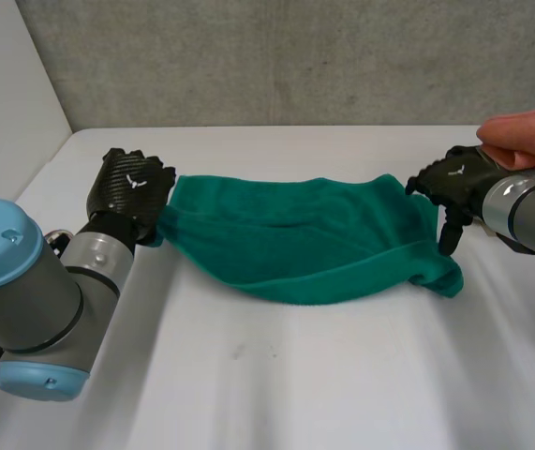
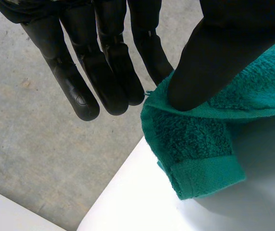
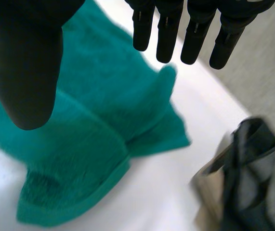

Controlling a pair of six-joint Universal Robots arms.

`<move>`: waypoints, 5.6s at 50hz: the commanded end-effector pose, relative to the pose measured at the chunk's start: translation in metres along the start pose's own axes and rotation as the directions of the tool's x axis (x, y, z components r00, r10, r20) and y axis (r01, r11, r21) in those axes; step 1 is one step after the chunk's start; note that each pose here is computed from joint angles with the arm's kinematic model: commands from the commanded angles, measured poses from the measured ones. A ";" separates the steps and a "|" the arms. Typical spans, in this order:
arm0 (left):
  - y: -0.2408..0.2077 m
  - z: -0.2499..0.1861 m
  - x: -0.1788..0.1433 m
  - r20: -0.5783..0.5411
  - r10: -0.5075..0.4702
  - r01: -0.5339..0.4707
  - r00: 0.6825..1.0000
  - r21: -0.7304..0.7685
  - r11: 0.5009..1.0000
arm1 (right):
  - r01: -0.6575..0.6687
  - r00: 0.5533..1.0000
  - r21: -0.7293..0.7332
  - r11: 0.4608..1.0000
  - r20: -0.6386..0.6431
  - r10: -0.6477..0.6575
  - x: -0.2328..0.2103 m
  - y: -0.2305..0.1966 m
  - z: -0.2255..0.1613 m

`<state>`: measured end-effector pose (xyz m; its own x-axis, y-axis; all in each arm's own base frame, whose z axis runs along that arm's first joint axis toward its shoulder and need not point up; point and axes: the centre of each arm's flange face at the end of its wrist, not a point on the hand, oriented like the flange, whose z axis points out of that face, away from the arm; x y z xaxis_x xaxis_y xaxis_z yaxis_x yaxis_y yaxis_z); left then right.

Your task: Fold the laundry.

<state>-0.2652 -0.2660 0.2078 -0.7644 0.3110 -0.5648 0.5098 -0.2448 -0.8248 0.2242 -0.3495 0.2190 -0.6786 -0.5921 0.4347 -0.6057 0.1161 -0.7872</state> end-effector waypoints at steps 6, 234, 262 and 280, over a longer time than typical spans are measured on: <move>0.004 0.007 -0.009 0.028 0.002 -0.002 1.000 -0.007 1.000 | -0.078 0.992 -0.188 0.979 0.085 0.095 -0.003 0.061 0.043; 0.085 0.055 -0.018 -0.029 0.010 -0.014 1.000 -0.143 0.990 | -0.099 0.976 -0.055 0.994 -0.200 0.086 -0.001 0.134 -0.021; 0.028 0.010 -0.061 0.069 -0.007 0.010 0.998 -0.044 0.999 | 0.460 0.856 0.216 0.861 -0.368 -0.365 -0.036 -0.003 -0.031; 0.016 0.001 -0.031 -0.007 -0.014 0.013 1.000 -0.018 1.000 | 0.437 0.796 0.701 0.563 -0.010 -0.605 -0.270 -0.005 -0.015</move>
<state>-0.2207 -0.2888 0.2150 -0.7825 0.2869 -0.5525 0.5123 -0.2076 -0.8333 0.3904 -0.1976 0.1552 -0.2901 -0.4713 0.8329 -0.3693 -0.7478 -0.5517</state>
